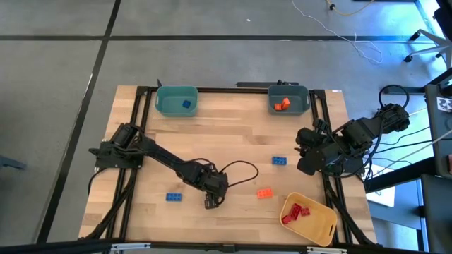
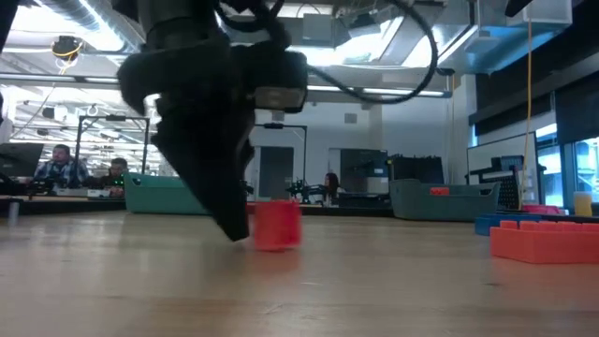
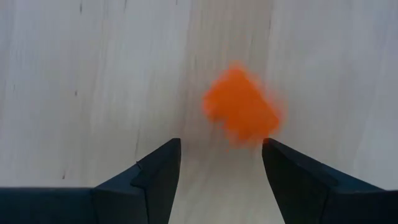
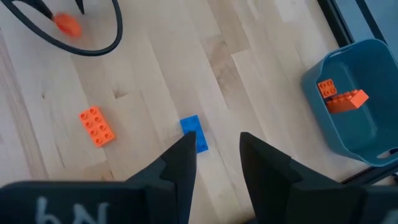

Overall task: Sort & place blocks by color
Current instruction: Put the orange game piece into the dark blue bin

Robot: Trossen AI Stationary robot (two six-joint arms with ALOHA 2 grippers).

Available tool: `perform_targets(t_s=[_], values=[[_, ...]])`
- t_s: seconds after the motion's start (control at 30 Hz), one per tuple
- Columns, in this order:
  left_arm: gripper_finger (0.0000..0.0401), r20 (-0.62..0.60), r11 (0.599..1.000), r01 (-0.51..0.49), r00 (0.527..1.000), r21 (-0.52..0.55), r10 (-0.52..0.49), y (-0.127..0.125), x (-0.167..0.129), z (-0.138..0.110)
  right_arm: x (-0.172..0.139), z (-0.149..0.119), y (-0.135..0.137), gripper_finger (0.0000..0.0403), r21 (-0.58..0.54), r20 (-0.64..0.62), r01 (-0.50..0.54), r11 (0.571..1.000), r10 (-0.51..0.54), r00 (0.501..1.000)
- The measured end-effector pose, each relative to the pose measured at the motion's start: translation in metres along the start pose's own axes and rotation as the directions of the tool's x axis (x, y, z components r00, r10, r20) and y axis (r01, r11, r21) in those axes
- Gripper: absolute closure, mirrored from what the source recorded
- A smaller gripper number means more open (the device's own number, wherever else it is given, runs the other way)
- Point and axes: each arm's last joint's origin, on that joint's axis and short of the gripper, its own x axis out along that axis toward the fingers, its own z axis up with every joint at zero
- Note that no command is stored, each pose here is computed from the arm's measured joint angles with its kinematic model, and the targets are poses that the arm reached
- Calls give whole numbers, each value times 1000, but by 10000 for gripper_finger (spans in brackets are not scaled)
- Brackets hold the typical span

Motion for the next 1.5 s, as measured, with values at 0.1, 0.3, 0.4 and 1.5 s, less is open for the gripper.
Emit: perform_targets(t_s=[0.1, 0.3, 0.4, 1.5], values=[[183, -5, 1000, -9, 1000, 2, 9, 2, 2, -3, 0, 0, 0, 279, 2, 3, -3, 1000, 3, 1000], [183, 5, 1000, 26, 1000, 12, -26, -3, -4, 5, 0, 2, 2, 279, 11, 16, -16, 1000, 16, 1000], [183, 17, 996, 61, 998, 58, -62, -9, -12, 15, 0, 2, 2, 279, 13, 18, -19, 1000, 18, 1000], [183, 39, 393, 27, 986, 919, -159, 12, -28, 59, 0, 2, 2, 279, 11, 19, -17, 1000, 16, 1000]])
